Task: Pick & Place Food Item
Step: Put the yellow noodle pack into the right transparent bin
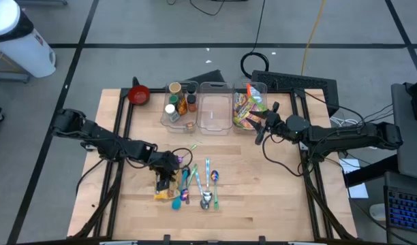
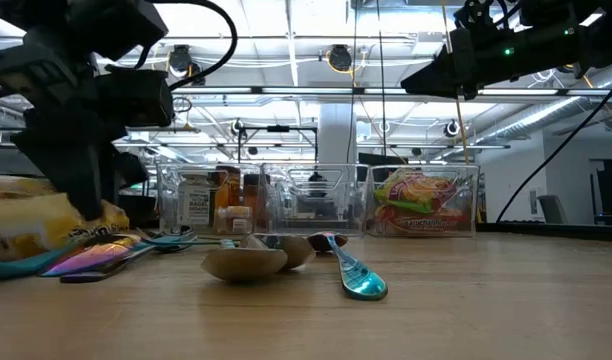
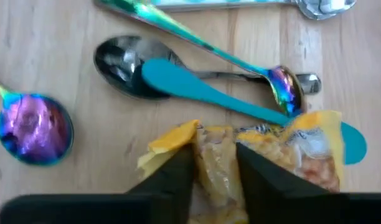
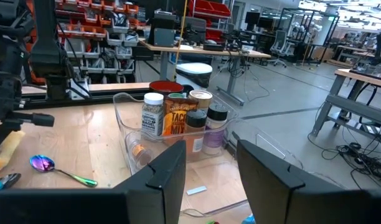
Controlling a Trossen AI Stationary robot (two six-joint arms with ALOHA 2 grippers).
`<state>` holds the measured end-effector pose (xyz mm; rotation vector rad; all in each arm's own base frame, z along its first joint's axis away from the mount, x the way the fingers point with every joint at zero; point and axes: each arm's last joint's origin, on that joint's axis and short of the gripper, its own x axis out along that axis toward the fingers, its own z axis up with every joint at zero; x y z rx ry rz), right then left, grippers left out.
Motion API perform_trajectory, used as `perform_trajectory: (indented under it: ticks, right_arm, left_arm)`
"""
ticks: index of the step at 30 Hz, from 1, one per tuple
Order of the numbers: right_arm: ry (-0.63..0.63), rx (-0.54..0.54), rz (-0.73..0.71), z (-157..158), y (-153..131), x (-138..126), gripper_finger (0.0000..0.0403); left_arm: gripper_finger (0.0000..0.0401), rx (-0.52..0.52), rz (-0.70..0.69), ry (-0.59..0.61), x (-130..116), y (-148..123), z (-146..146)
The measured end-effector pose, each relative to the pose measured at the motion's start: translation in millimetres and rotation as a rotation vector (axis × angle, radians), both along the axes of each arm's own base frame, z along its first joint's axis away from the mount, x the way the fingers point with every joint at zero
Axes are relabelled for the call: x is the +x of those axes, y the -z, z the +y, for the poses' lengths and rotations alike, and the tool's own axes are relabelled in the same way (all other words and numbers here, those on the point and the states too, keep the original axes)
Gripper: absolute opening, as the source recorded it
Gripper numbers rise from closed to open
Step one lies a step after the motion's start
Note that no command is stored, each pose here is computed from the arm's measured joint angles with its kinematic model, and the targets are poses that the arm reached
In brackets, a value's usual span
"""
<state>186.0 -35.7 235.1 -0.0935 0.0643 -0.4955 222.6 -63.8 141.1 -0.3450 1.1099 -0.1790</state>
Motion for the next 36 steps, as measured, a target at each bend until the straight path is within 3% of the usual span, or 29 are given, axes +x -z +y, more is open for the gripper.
perform_trajectory:
  ticks: [6, 13, 29, 36]
  right_arm:
    - [0.000, 0.000, 0.000, 0.0, 0.0, 0.0, 0.0134]
    - [0.000, 0.000, 0.000, 0.0, 0.0, 0.0, 0.0134]
    - [-0.003, 0.067, -0.069, 0.1, -3.0, 0.2, 0.0134]
    - [-0.178, 0.090, -0.168, 4.5, -11.2, 2.8, 0.0134]
  left_arm:
    - [0.0010, -0.011, -0.017, 0.083, -1.4, -1.8, -0.8]
    - [0.0006, 0.004, -0.096, 0.119, -2.4, -27.3, -0.2]
    - [0.0014, 0.377, -0.554, 0.212, 6.3, -125.4, 5.6]
    - [0.0010, 0.600, -0.722, 0.236, 15.0, -150.5, 7.1]
